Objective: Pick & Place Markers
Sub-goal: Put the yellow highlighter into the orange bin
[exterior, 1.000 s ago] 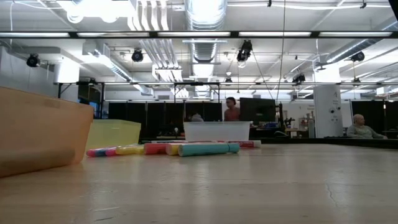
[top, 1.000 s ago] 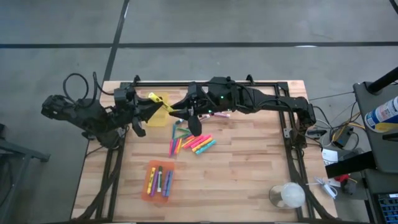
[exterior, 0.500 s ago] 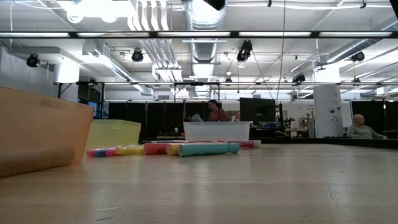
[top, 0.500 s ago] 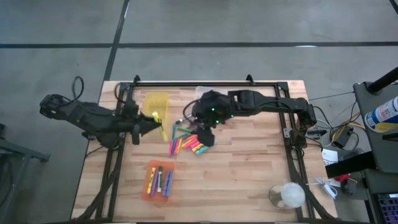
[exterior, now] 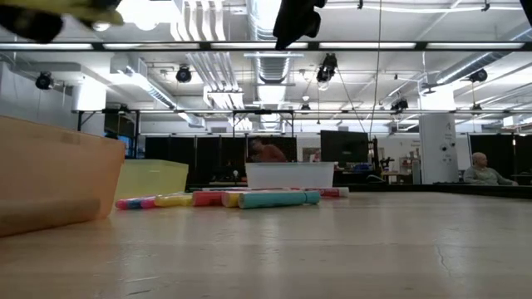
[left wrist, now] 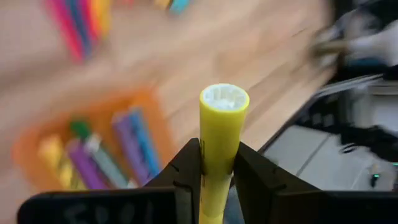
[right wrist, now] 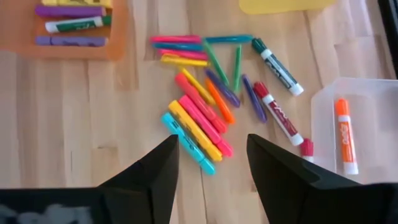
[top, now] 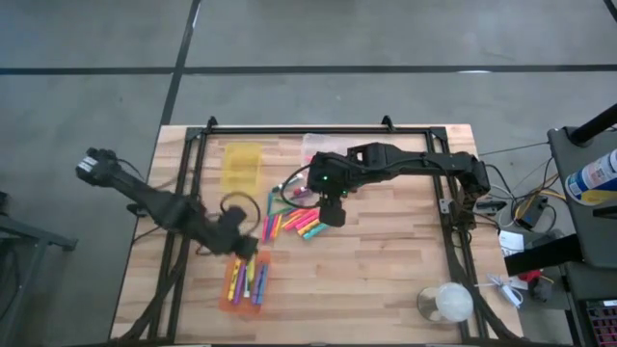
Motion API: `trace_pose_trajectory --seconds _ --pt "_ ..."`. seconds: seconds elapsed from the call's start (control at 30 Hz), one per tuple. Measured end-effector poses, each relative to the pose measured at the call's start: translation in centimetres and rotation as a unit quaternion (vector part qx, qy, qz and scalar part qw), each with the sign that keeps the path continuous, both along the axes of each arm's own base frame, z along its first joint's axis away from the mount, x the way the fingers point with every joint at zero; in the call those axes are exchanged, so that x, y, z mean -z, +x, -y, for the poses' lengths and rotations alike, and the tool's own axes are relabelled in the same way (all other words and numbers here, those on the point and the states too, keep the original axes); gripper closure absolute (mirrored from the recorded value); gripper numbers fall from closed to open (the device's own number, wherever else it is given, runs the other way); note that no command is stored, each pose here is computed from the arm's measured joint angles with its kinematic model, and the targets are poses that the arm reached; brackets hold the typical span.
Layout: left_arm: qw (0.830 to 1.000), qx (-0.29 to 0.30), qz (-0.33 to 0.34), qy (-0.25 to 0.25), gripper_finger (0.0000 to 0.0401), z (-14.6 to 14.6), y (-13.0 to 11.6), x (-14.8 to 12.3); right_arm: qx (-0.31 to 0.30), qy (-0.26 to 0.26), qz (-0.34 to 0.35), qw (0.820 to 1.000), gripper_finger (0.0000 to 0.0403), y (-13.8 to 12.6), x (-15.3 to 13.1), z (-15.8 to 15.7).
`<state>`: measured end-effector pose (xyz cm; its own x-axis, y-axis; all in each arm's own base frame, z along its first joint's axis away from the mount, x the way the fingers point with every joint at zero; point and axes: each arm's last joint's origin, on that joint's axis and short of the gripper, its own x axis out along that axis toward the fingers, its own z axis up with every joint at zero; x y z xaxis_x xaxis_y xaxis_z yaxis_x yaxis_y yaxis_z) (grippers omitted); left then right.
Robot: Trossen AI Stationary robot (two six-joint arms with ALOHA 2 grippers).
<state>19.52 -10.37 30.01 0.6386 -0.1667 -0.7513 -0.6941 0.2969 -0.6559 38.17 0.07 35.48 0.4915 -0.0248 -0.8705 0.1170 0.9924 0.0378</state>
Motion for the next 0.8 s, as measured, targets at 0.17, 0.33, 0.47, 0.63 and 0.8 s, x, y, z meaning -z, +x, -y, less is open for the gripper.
trace_pose_trajectory --seconds 0.17,0.33,0.47,0.63,0.8 --pt "0.995 -0.016 -0.079 -0.052 0.033 2.1 0.7 3.1 -0.012 -0.006 -0.006 1.0 0.023 0.0 0.4 0.0" --pt "0.991 -0.026 -0.098 -0.085 0.033 3.2 2.1 4.8 -0.034 -0.017 -0.02 0.999 0.0232 0.0 1.1 -0.1" --pt "0.979 -0.021 -0.164 -0.118 0.033 3.8 2.5 6.3 -0.035 -0.017 -0.027 0.999 0.023 -0.1 1.5 -0.1" --pt "0.97 -0.002 -0.21 -0.12 0.0322 3.9 2.3 7.9 -0.036 -0.017 -0.025 0.999 0.023 -0.1 1.4 -0.1" --pt "0.97 0.002 -0.222 -0.096 0.0277 3.7 2.3 9.0 -0.036 -0.017 -0.025 0.999 0.0229 -0.1 1.4 -0.1"
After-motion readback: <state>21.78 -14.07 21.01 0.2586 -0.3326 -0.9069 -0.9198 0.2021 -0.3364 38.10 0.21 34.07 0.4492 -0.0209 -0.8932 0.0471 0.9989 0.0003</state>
